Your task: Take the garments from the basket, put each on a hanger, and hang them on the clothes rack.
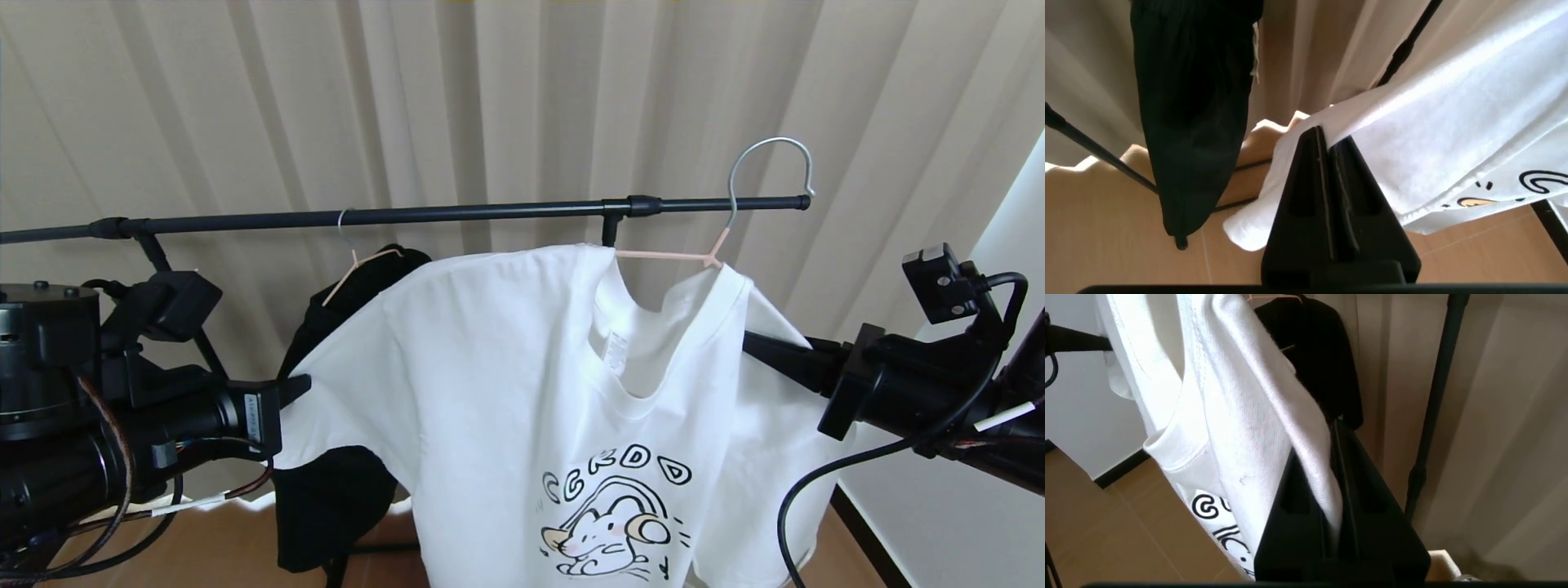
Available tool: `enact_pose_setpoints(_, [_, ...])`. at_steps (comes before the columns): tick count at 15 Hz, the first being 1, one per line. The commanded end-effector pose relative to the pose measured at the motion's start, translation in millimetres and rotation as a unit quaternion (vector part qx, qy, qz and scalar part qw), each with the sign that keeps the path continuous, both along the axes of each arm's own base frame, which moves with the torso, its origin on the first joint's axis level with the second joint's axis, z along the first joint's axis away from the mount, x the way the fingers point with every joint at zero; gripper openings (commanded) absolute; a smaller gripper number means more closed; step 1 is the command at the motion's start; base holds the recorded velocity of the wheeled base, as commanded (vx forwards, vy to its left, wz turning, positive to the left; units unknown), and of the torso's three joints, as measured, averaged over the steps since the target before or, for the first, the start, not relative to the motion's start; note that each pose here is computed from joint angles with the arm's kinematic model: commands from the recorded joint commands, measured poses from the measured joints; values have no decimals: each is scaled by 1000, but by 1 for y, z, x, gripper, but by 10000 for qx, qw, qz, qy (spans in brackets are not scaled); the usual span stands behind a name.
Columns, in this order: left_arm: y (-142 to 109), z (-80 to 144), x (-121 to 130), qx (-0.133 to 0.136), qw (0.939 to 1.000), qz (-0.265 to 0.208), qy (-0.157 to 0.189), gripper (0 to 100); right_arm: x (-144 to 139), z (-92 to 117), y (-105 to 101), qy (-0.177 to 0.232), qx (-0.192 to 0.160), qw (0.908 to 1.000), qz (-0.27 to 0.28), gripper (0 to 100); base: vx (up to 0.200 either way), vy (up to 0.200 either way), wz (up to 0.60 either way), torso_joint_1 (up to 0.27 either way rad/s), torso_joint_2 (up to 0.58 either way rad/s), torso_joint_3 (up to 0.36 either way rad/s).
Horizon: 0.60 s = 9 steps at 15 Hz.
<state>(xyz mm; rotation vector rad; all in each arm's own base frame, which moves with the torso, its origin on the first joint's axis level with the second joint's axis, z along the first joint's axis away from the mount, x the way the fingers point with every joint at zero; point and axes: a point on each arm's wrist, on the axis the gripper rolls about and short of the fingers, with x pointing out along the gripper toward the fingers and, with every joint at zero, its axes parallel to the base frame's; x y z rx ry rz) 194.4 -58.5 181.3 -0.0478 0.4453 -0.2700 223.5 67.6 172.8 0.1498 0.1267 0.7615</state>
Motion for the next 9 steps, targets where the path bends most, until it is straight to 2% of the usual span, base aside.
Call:
enact_pose_setpoints(1, [3,-1,-4,-8,10000,35,4,0,1,0,-1,-1,0,10000,-22,0,0,0,0,0,0,0])
enact_pose_setpoints(9, [10,-2,-8,-1,9998,185,2,0,1,1,-3,-11,9,10000,-53,0,0,0,0,0,0,0])
